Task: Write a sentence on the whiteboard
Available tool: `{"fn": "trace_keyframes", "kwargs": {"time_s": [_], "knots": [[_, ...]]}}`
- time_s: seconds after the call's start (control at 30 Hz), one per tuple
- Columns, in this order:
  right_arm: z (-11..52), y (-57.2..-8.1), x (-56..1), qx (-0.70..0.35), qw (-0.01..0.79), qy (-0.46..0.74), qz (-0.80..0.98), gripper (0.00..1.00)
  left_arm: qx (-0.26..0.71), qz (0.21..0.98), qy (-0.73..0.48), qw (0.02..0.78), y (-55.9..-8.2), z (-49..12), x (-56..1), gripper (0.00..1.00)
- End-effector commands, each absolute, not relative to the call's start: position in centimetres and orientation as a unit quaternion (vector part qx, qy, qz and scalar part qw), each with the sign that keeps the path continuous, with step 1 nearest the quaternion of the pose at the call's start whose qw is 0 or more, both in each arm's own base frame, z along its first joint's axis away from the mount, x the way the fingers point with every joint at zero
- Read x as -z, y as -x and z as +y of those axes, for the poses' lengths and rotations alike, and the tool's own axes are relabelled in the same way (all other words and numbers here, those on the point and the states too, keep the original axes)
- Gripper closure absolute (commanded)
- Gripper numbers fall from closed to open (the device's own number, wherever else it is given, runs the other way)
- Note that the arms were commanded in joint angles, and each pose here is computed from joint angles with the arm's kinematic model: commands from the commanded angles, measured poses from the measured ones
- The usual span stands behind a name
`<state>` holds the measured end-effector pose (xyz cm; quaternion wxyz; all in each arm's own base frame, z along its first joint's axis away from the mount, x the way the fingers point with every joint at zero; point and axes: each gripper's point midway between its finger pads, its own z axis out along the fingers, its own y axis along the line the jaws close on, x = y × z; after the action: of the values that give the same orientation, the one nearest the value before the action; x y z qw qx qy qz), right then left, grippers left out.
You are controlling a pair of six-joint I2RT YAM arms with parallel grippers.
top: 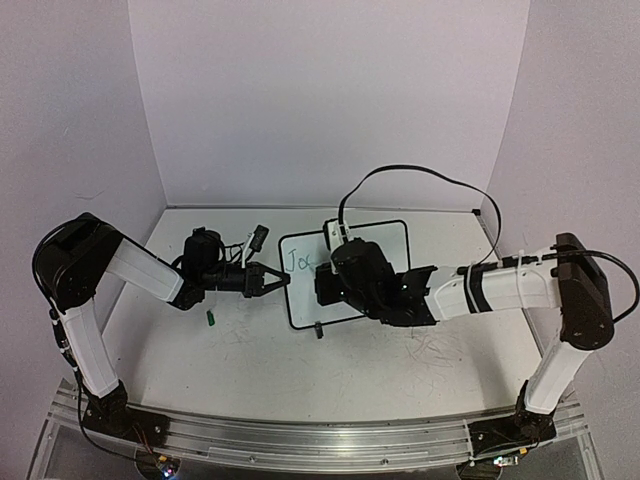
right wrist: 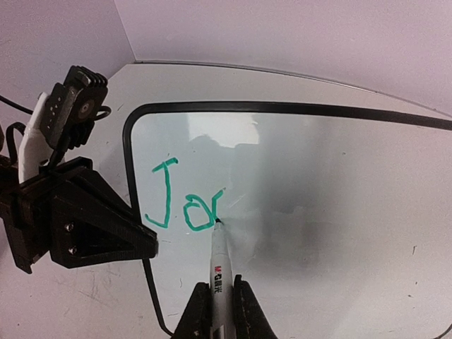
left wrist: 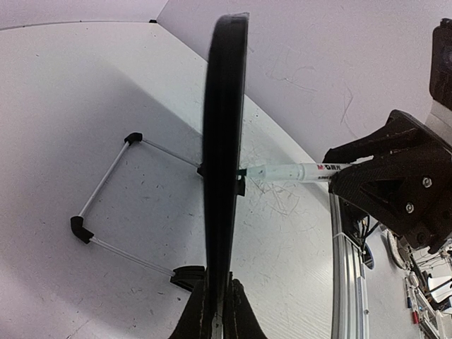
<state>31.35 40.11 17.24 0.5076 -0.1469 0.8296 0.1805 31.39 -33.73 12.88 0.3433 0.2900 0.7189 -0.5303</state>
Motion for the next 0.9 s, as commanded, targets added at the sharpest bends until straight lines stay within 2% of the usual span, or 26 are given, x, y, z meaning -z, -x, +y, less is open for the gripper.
{"fn": "trace_keyframes", "kwargs": {"time_s": [0.0,0.87], "knots": [[38.7,-31.6,-18.2,-0.166,0.518,0.125,0.829,1.00,0.541,0.695,-0.315,0.353,-30.2,-34.2,-14.8,1.00],[38.7,-32.9,-21.2,-0.153,0.556,0.109,0.810,1.00,0.541,0.695,-0.315,0.354,-30.2,-34.1,-14.8,1.00]]}}
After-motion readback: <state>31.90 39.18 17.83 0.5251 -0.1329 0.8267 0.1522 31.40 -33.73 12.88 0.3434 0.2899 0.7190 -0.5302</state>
